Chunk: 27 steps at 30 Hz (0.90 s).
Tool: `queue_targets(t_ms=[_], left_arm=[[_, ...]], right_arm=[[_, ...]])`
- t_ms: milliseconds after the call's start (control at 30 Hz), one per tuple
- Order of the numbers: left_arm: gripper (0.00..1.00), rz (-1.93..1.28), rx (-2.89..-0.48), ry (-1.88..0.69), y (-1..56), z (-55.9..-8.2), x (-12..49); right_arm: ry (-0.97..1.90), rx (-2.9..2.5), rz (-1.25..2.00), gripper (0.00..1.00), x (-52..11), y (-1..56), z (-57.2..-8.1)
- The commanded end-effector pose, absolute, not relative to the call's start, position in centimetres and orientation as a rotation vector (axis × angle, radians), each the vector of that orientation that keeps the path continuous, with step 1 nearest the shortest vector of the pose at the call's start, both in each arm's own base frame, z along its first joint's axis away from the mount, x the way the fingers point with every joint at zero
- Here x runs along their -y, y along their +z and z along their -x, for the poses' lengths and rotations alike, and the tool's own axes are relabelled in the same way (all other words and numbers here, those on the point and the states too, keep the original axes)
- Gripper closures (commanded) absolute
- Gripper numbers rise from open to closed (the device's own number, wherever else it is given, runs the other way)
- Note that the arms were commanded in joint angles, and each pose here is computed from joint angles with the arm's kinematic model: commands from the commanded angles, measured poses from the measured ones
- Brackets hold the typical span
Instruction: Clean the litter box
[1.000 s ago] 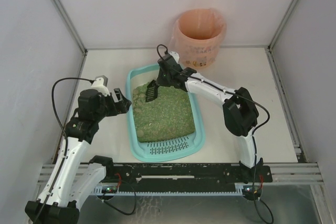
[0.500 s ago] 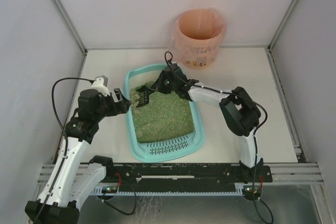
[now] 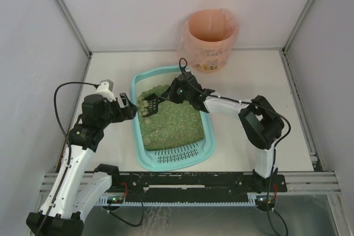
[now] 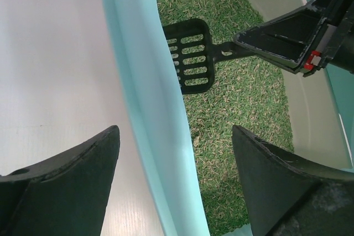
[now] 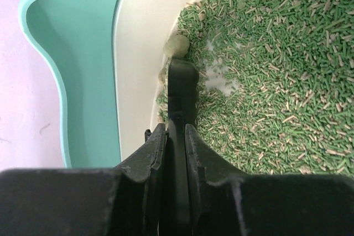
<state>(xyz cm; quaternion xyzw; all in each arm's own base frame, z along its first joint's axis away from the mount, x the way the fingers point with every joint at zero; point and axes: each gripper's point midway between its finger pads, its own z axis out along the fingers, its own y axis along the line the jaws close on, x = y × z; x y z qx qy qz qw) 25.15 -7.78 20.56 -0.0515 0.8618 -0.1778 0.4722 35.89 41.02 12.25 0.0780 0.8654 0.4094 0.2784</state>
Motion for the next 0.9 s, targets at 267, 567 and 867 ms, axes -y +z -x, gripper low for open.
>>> queue_targets(t_ms=[267, 567, 867], left_arm=[[0.13, 0.116, -2.091, -0.425, 20.7, -25.3, 7.6], [0.09, 0.124, -2.068, -0.413, 21.2, -25.2, 7.3], [0.0, 0.197, -2.029, -0.344, 21.8, -25.1, 5.7]], right_arm=[[1.175, -2.149, -0.311, 1.0, -38.1, 17.8, -35.6], [1.224, -2.055, -0.351, 1.0, -34.2, 19.9, -34.0], [1.426, -1.966, -0.385, 1.0, -29.2, 21.5, -31.0]])
